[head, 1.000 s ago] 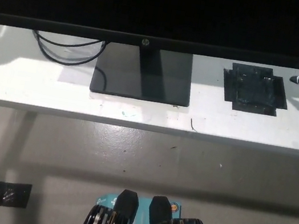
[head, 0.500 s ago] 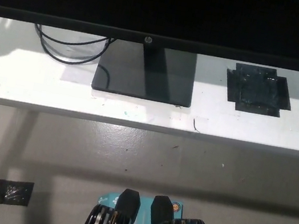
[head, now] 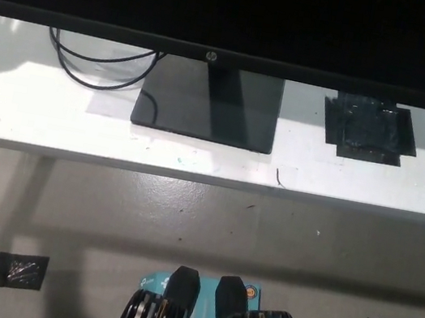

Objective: The monitor is placed at the center of the table and the robot uses both its hand to grab the left and right sides of the monitor to tilt the angle of the monitor downwards

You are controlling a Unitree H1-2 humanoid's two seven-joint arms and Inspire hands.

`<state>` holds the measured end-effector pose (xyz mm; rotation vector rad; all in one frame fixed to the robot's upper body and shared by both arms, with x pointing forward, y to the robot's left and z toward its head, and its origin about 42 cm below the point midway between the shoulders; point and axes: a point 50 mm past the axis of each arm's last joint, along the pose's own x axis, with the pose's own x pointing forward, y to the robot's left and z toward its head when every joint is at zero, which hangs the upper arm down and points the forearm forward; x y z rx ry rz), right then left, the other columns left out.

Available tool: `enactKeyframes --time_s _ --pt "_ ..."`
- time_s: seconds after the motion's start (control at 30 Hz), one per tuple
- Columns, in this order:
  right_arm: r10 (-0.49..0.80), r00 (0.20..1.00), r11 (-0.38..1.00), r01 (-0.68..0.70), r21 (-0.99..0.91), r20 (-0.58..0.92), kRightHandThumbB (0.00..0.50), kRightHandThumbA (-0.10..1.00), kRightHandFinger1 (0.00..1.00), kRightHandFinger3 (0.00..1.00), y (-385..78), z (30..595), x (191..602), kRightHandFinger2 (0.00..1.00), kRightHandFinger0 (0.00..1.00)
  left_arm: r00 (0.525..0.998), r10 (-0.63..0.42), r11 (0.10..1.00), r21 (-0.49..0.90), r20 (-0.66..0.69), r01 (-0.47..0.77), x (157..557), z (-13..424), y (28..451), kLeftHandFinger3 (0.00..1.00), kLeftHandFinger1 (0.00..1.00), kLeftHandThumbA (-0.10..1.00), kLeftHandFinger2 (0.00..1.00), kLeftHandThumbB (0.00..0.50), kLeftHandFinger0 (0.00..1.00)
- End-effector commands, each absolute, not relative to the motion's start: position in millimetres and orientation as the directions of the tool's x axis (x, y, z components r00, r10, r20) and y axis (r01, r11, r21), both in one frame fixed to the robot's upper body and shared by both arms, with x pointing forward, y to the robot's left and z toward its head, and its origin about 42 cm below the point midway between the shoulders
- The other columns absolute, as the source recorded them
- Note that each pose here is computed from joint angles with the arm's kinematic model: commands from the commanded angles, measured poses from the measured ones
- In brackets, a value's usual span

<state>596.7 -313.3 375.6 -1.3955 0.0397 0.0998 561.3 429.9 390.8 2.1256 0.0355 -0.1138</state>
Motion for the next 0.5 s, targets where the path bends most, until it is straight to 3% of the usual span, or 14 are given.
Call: enactKeyframes --time_s 0.0,0.23,0.33,0.4,0.47 --pt "0.352 0.935 0.217 -0.026 -0.976 0.053 0.500 0.66 1.00 1.00 -237.3 462.5 601.1 1.00 1.00 0.935 -0.303 -0.450 0.837 0.183 -0.310 587.3 462.2 333.7 1.00 1.00 0.98 1.00 0.416 1.00" --pt "0.458 0.881 0.326 -0.289 -0.900 -0.117 0.500 0.67 1.00 1.00 -286.3 445.3 573.2 1.00 1.00 0.944 -0.285 -0.438 0.854 0.163 -0.280 583.7 450.6 348.4 1.00 1.00 0.98 1.00 0.409 1.00" --pt "0.469 0.873 0.331 -0.311 -0.891 -0.131 0.500 0.67 1.00 1.00 -304.2 435.9 557.9 1.00 1.00 0.943 -0.293 -0.413 0.868 0.160 -0.276 581.9 447.8 352.5 1.00 1.00 0.96 1.00 0.395 1.00" --pt "0.473 0.877 0.363 -0.287 -0.886 -0.090 0.500 0.74 1.00 1.00 -322.9 424.7 540.4 1.00 1.00 0.943 -0.295 -0.379 0.887 0.155 -0.264 579.5 444.9 358.6 1.00 1.00 0.95 1.00 0.397 1.00" --pt "0.450 0.892 0.441 -0.273 -0.855 -0.053 0.500 0.71 1.00 1.00 -337.6 420.8 528.4 1.00 1.00 0.948 -0.282 -0.344 0.907 0.147 -0.243 578.6 441.3 361.8 1.00 1.00 0.96 1.00 0.388 1.00"
